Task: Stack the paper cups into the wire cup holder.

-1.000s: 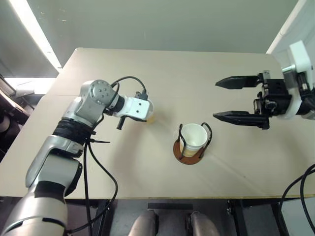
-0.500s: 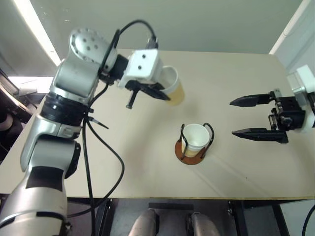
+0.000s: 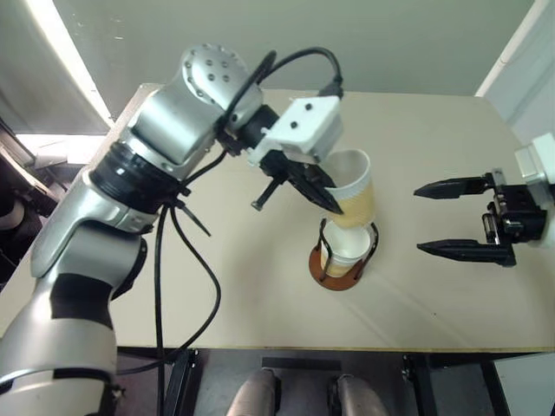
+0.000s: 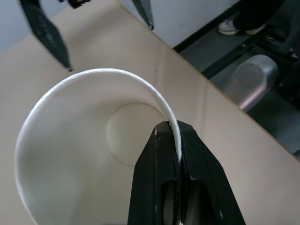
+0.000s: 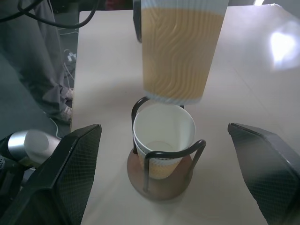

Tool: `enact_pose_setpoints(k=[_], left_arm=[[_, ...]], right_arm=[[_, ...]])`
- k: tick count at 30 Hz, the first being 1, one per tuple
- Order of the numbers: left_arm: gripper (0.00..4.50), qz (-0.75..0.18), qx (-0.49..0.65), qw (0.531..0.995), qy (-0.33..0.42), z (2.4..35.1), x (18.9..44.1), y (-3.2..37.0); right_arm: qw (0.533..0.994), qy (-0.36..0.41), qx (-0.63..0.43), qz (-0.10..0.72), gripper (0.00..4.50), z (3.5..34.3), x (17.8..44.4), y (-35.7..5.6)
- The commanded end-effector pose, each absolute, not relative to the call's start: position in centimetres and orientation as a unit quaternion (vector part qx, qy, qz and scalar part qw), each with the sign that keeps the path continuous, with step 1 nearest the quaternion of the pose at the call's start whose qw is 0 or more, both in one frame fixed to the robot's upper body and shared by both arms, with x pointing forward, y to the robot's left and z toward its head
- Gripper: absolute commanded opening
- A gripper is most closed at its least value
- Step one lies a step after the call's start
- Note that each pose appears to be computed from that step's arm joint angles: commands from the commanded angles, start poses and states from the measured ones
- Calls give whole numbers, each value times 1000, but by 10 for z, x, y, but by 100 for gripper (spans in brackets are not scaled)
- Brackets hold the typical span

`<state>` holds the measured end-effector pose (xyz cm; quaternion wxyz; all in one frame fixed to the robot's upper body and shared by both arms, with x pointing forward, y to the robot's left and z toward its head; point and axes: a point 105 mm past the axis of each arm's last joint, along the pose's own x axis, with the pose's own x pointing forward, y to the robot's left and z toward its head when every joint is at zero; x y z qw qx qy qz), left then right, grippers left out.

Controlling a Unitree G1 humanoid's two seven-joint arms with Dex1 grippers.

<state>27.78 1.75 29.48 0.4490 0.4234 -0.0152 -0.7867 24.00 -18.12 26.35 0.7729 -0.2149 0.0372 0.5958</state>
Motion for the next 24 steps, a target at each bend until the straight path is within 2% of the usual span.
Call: enact_pose_setpoints(k=[1, 8, 19, 24], left_arm=[[1, -793, 442, 419, -20, 297, 271, 18], [1, -784, 462, 415, -4, 283, 282, 24], [1, -795, 449, 406, -6, 277, 280, 13], [1, -789, 474, 391, 4, 264, 283, 15]], right_arm=[[778, 13, -242, 579, 450, 279, 234, -184], [784, 12, -239, 572, 450, 277, 232, -184], [782, 9, -233, 578, 450, 276, 229, -179], [782, 11, -233, 579, 450, 275, 227, -178]])
